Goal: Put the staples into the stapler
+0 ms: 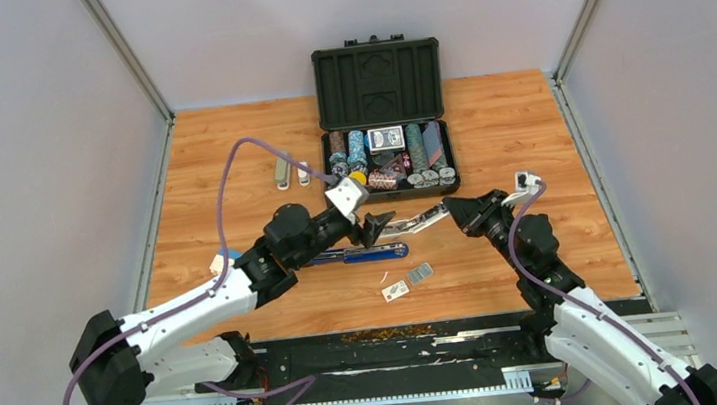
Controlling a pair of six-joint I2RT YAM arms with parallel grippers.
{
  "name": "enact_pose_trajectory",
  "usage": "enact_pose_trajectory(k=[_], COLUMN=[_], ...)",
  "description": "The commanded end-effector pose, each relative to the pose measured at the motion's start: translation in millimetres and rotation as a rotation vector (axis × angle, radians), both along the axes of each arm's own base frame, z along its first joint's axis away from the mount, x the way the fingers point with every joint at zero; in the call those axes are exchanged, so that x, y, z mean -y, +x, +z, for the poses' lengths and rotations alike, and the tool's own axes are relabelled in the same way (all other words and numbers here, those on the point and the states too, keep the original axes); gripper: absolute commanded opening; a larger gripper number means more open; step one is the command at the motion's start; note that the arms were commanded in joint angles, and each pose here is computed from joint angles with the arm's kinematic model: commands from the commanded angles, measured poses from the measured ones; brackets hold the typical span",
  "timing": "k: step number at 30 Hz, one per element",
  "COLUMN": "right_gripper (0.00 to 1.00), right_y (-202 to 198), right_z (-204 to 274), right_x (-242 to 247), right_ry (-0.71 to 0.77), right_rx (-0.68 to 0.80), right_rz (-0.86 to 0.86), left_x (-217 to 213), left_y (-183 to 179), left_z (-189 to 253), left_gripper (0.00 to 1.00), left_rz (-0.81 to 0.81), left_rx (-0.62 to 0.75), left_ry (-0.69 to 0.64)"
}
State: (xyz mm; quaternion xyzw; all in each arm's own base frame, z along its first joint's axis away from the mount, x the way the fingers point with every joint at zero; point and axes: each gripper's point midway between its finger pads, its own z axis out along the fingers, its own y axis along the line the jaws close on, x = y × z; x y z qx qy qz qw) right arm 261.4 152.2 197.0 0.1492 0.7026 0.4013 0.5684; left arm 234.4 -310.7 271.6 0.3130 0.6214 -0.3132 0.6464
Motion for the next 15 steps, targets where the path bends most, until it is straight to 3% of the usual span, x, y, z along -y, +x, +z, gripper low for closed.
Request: enact_pose_trajectory(k=[1,8,15], right_gripper=[0.00,0.00,0.00], right_y=[-4,-6,-9], right_z=[32,32,31], right_x=[-17,-31,-39], right_ry=[0.059,0.067,0.079], right_rx=[0.115,0.118,0.118], right_rz=[0.097,0.174,0.221], left_x=[29,59,72], left_y=[-16,-26,-18], left_z=[-25,-43,-68], left_gripper=[0.76,0.75,0.69], left_rz=[-0.239,-0.405,-0.405], left_rx=[0.130,0.184,0.201], left_ry=[0.239,0.297,0.410])
